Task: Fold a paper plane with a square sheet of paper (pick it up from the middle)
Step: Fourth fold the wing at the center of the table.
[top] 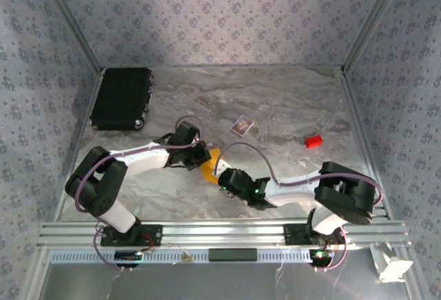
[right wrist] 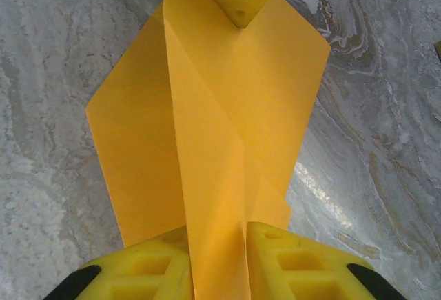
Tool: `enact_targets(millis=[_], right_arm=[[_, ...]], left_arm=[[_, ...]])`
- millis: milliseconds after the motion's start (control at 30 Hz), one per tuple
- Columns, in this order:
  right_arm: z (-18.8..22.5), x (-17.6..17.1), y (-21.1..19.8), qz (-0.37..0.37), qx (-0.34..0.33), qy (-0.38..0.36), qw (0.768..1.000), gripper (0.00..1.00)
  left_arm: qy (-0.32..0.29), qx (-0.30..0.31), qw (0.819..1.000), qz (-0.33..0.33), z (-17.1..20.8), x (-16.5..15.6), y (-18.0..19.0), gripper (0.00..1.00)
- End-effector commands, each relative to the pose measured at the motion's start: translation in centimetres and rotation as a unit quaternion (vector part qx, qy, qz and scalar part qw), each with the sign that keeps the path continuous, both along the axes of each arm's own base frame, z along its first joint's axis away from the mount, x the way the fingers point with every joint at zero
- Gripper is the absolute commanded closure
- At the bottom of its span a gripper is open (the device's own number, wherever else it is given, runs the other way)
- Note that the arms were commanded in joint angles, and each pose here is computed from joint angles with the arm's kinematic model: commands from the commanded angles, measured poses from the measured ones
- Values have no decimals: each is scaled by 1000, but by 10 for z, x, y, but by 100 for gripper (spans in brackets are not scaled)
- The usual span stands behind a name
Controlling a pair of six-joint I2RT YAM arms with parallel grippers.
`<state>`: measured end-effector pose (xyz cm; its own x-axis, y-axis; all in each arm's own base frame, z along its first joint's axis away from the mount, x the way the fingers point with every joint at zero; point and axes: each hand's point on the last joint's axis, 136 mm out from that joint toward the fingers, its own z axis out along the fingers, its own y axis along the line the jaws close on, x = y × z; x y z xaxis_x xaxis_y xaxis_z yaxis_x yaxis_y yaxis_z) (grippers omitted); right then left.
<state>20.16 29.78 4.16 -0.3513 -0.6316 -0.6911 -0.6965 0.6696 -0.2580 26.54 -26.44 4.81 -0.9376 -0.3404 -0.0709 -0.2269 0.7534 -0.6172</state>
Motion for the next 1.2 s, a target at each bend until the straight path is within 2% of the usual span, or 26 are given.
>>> enact_targets(millis=[0, 200, 400, 500, 667, 700, 867, 1167], right_arm=[[3, -2, -3, -1, 2, -3, 1000, 77], [1, -2, -6, -6, 0, -3, 1000, 79], [0, -5, -7, -6, 11, 10, 1000, 93], [-3, -6, -5, -13, 33, 30, 999, 97], [-11, -4, -4, -36, 64, 59, 996, 98], [-12, -3, -4, -41, 70, 63, 995, 98], [-22, -1, -5, -64, 81, 84, 991, 97], [-26, 2, -9, -90, 146, 129, 977, 97]], left_arm=[[-1, -8, 1000, 0, 8, 2, -6, 100], [-2, -9, 1000, 0, 9, 3, -6, 100], [-7, -12, 1000, 2, 11, 4, -7, 100], [-16, -12, 1000, 6, 16, 6, -5, 85], [-38, -4, 999, 23, 26, 7, 5, 56], [-40, -1, 999, 27, 27, 7, 8, 54], [-51, 7, 998, 39, 35, 7, 17, 47], [-57, 7, 997, 44, 40, 8, 20, 47]])
